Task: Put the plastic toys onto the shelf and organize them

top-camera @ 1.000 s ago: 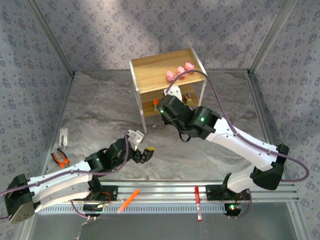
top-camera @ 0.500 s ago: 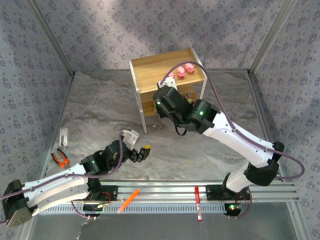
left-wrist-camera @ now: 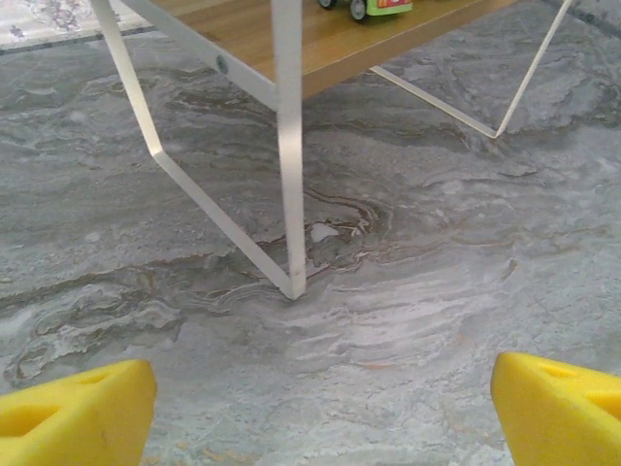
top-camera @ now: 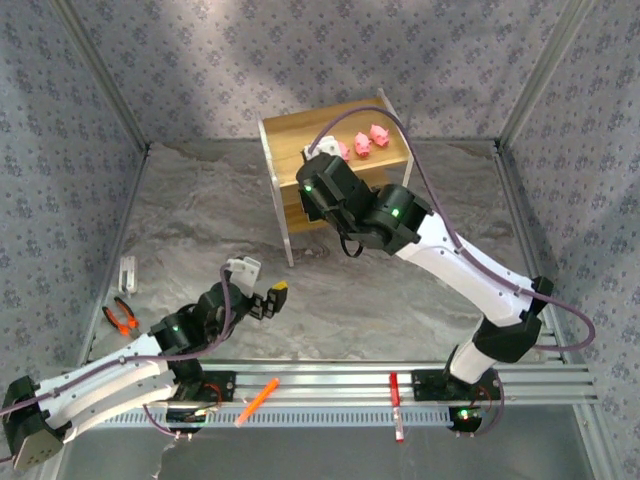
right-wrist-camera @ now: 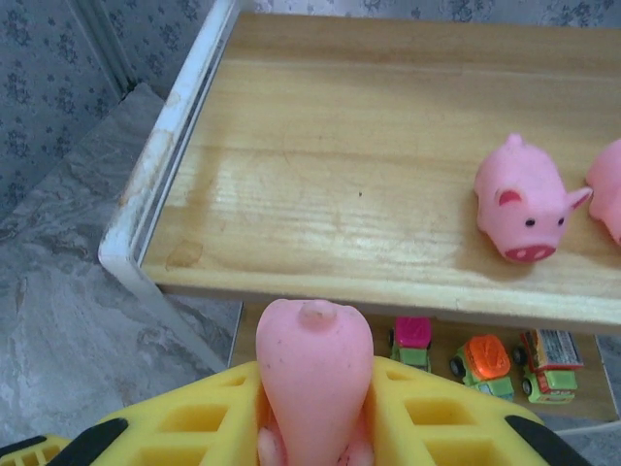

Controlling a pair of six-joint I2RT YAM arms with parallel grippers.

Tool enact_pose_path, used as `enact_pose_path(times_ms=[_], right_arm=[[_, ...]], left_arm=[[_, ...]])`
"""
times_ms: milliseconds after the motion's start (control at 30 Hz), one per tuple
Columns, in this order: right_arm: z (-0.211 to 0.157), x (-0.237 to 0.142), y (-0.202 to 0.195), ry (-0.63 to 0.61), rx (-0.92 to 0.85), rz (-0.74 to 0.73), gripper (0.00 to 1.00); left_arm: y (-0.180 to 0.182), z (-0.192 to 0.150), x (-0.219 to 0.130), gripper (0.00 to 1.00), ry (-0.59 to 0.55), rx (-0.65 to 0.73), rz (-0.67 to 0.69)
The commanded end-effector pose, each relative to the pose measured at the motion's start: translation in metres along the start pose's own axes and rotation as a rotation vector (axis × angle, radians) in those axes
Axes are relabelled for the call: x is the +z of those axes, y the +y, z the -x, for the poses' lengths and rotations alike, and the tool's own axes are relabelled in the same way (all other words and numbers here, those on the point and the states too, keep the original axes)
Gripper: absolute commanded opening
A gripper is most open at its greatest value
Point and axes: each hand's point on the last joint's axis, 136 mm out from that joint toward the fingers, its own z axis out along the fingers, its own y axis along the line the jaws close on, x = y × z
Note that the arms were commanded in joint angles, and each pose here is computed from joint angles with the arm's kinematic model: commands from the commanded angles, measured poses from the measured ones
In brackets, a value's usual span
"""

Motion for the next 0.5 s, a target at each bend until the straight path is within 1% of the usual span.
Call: enact_pose_path(times_ms=[0,167,467], right_arm=[[0.007,0.003,-0.001,0.005,-0.029,0.000,0.30],[0.014,0.011,-0.002,0.009,-0.033,0.001,0.30],[0.023,0.031,-0.018,0.049,-0.014,0.003,0.31]], left_arm=[[0.009,0.000,-0.002,0.89,-0.009,-0.028,0.033],[0.012,0.000,-0.002,0.89,-0.006,-0.037,0.044],[0.012,0.000,-0.002,0.89,-0.007,-0.039,0.044]])
